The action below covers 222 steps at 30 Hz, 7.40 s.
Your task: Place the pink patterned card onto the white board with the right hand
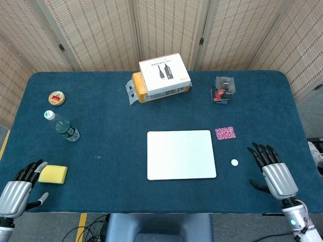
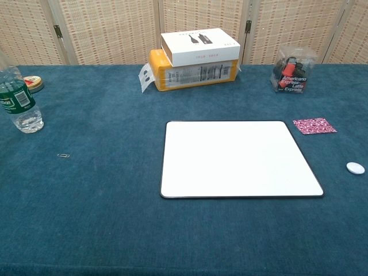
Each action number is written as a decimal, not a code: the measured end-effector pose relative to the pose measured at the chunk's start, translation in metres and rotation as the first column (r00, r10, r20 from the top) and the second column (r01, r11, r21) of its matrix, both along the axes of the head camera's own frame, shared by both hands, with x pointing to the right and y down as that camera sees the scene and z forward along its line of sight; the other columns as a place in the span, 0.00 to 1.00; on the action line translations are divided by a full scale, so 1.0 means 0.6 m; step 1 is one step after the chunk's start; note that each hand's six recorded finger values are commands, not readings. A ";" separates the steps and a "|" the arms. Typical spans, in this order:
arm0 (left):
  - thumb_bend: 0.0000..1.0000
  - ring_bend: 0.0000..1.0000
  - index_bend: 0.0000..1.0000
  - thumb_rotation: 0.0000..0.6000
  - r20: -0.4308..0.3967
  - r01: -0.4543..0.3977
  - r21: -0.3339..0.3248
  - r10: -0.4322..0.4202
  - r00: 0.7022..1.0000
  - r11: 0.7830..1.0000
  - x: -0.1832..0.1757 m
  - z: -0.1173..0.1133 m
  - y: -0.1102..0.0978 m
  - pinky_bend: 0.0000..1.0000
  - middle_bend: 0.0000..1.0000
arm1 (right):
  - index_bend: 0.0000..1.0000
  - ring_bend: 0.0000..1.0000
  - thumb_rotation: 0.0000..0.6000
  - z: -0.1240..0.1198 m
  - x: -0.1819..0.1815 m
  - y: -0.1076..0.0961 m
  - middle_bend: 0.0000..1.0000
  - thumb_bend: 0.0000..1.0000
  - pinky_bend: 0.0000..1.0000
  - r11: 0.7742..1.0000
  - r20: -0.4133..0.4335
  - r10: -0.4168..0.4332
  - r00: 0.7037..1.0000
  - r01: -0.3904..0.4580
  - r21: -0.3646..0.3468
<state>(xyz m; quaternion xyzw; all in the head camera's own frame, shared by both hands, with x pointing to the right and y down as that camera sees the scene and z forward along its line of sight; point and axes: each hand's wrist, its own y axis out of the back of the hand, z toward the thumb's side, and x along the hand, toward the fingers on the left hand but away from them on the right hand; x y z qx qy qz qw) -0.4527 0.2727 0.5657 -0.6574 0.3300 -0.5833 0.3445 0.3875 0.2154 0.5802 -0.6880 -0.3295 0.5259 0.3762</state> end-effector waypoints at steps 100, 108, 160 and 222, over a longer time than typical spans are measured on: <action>0.29 0.12 0.00 1.00 -0.061 0.098 -0.061 -0.102 0.993 0.993 -0.049 0.013 -0.026 0.22 0.09 | 0.30 0.00 1.00 0.310 -0.078 -0.282 0.11 0.14 0.00 0.936 -0.283 -0.173 0.944 0.068 -0.346; 0.29 0.12 0.00 1.00 -0.062 0.101 -0.060 -0.105 0.993 0.993 -0.051 0.013 -0.028 0.22 0.09 | 0.34 0.00 1.00 0.318 -0.083 -0.284 0.11 0.16 0.00 0.932 -0.285 -0.180 0.941 0.070 -0.357; 0.29 0.12 0.00 1.00 -0.120 0.122 -0.016 -0.123 0.985 0.992 -0.062 -0.019 -0.030 0.22 0.09 | 0.38 0.00 1.00 0.249 -0.288 -0.236 0.11 0.18 0.00 0.896 -0.095 -0.347 0.933 0.300 -0.327; 0.29 0.12 0.00 1.00 -0.050 0.103 -0.031 -0.105 0.993 0.994 -0.045 0.004 -0.024 0.22 0.09 | 0.43 0.00 1.00 0.216 -0.040 -0.105 0.11 0.15 0.00 0.912 -0.203 -0.306 0.930 0.225 -0.343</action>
